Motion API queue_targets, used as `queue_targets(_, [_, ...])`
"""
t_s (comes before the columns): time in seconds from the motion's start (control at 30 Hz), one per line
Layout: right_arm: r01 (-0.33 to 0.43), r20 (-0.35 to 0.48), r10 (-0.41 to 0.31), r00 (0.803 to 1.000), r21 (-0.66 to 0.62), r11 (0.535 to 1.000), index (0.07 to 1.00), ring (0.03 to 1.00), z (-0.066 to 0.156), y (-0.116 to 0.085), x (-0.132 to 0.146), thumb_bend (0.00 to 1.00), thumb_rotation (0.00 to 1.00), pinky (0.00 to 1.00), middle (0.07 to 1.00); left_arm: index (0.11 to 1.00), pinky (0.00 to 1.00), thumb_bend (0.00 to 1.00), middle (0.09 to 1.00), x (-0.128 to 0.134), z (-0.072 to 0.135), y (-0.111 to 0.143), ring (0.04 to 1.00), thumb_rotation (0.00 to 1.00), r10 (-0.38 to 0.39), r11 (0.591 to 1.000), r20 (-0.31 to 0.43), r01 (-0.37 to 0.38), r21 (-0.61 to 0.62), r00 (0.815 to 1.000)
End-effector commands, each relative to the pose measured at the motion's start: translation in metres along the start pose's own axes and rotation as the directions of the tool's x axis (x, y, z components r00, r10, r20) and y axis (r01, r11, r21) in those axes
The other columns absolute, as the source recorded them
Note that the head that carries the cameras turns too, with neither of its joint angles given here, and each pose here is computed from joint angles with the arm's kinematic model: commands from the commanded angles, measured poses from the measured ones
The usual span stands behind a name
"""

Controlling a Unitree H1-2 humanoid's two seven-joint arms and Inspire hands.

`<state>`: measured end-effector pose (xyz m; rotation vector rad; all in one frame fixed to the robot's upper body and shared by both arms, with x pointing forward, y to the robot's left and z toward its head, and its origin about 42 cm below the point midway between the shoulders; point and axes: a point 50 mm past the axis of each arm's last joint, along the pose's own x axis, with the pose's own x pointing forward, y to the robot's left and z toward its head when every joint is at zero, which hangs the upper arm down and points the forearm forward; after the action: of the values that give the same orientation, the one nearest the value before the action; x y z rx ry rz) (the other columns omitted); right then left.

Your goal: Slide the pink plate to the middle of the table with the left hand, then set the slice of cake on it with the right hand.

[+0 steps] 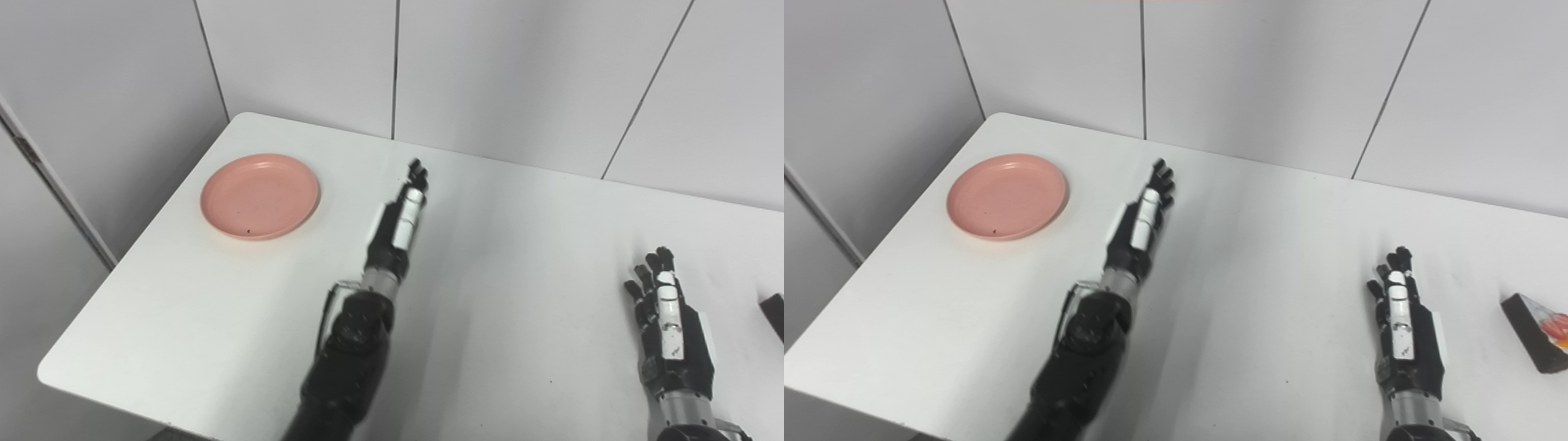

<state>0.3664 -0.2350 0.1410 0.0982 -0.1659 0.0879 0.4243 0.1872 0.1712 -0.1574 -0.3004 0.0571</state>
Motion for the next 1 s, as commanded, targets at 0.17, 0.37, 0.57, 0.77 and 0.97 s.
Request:
queue_targets(0.17, [0.019,0.079,-0.02,0.997,0.015,1.0,1.0,1.0,0.017,0.003,0.005,0.48,0.85,1.0,1.0,0.984,1.0,0.8,0.975,0.031,0.059,0.044,0.979,1.0,0.149,0.981,0.196,-0.17,0.095,0.969])
queue_targets(0.37, [0.005,0.08,-0.007,0.997,0.019,1.0,1.0,1.0,0.018,0.004,0.006,0.46,0.87,1.0,1.0,0.902,0.99,0.83,0.898,0.036,0.079,0.098,0.904,1.0,0.257,0.946,0.197,-0.288,0.147,0.946])
queue_targets(0.57, [0.003,0.073,-0.003,0.997,0.01,1.0,1.0,1.0,0.02,0.005,0.005,0.44,0.9,1.0,1.0,0.799,0.86,0.85,0.791,0.039,0.092,0.142,0.794,1.0,0.377,0.904,0.219,-0.409,0.122,0.9])
queue_targets(0.77, [0.002,0.075,-0.002,0.997,0.009,1.0,1.0,1.0,0.021,0.005,0.005,0.42,0.91,1.0,1.0,0.75,0.8,0.86,0.745,0.035,0.097,0.181,0.748,1.0,0.447,0.869,0.215,-0.478,0.124,0.868])
queue_targets(0.97, [0.001,0.076,-0.001,0.997,0.01,1.0,1.0,1.0,0.021,0.005,0.005,0.42,0.89,1.0,1.0,0.727,0.83,0.87,0.728,0.029,0.096,0.212,0.727,1.0,0.512,0.833,0.209,-0.541,0.115,0.833])
